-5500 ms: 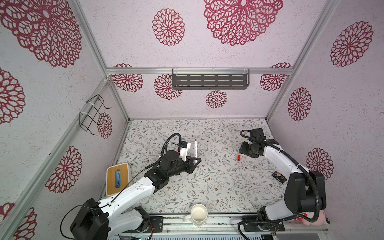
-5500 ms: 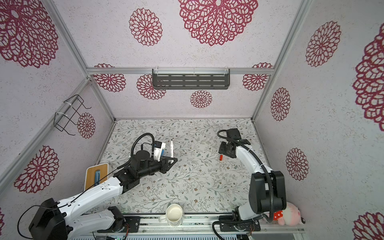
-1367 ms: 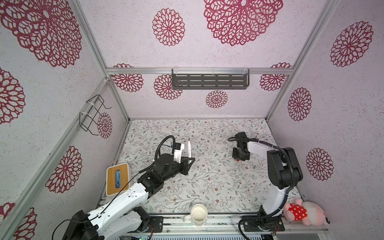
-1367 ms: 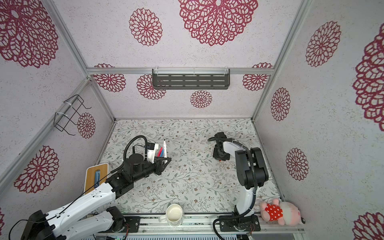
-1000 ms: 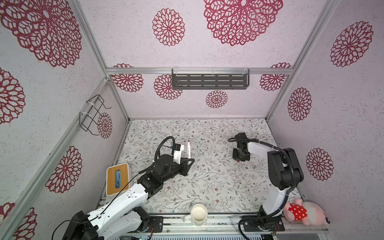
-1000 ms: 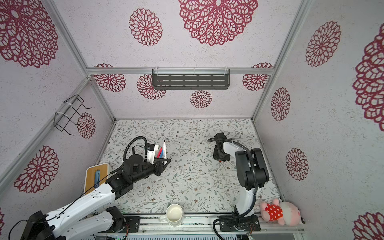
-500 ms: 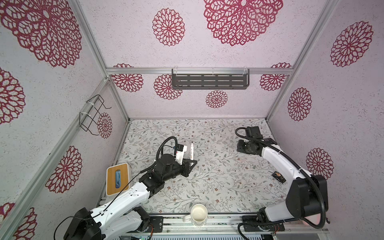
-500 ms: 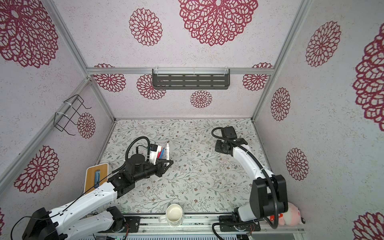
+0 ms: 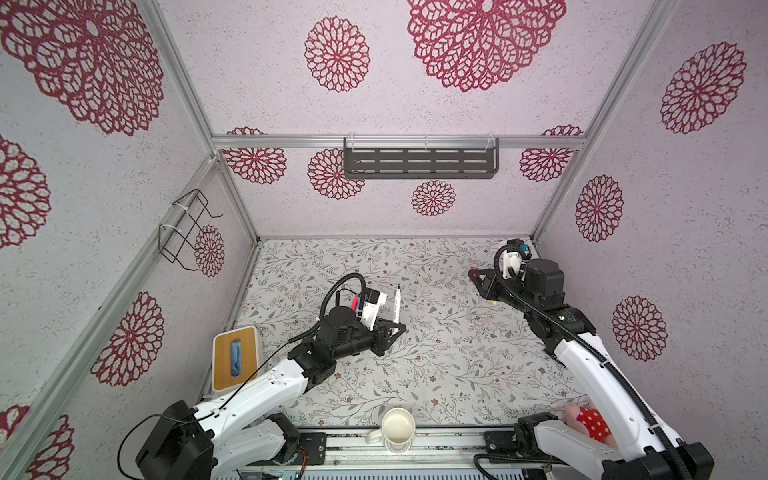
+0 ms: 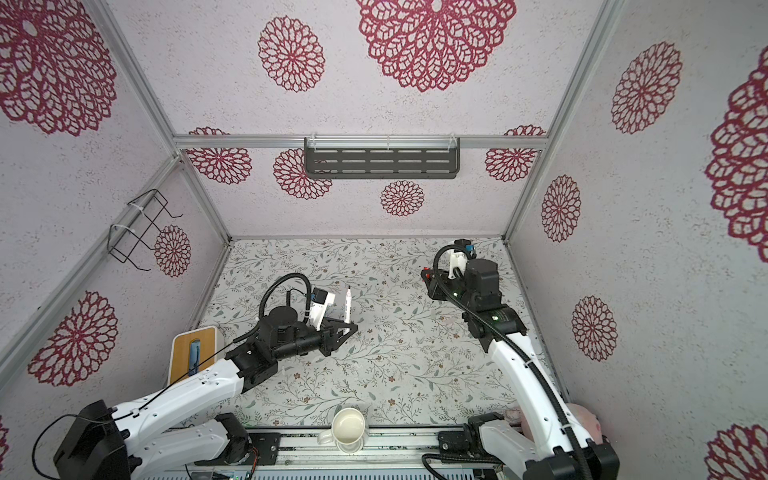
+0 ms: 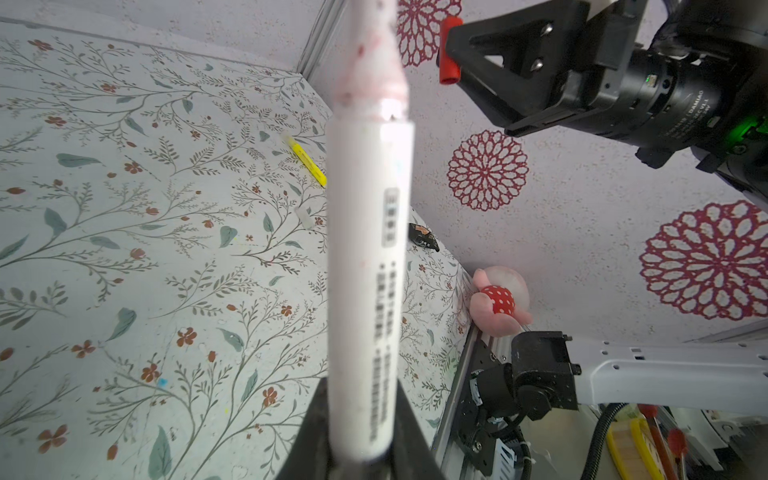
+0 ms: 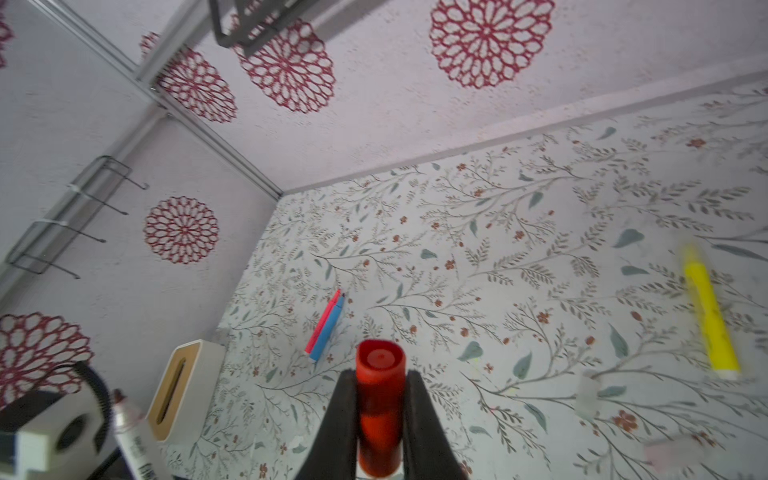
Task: Insert the pens into the pen caps
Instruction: 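Lift the red cap and carry it toward the white marker, then bring the red cap above the white marker tip held by the left gripper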
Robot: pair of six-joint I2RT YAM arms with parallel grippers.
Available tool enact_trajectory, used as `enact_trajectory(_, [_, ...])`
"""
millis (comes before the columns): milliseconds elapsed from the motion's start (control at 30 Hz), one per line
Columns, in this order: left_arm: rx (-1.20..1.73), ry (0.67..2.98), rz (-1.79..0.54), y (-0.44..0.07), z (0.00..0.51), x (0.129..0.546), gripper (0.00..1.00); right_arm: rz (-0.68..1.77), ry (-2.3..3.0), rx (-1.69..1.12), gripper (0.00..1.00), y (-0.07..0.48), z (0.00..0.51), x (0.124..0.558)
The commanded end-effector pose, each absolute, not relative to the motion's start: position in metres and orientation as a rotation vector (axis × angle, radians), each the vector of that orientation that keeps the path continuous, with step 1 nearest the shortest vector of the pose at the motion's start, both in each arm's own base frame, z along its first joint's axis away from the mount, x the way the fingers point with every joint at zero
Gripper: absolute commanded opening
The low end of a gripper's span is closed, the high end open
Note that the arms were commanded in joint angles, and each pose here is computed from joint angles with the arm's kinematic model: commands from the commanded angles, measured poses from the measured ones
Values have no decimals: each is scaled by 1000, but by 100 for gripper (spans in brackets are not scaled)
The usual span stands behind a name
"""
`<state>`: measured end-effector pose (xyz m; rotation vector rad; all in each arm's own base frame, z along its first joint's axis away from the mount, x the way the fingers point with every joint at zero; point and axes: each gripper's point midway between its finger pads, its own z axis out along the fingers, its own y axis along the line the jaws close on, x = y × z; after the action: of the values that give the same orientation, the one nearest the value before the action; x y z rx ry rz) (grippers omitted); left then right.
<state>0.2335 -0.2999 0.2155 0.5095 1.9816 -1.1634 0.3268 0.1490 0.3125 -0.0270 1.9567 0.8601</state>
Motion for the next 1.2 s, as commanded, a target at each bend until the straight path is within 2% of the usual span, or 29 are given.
enact_trajectory(0, [598,1905,-1216,-318,238,227,0,1067,1743,-138,12,172,367,310])
enact_trajectory(333, [730,1882,-1291,-346,254,213,0,1224,1591,-319,15,212,396,277])
enact_trajectory(1167, [767,1855,-1295,-361,264,210,0,1327,1517,-331,15,236,396,264])
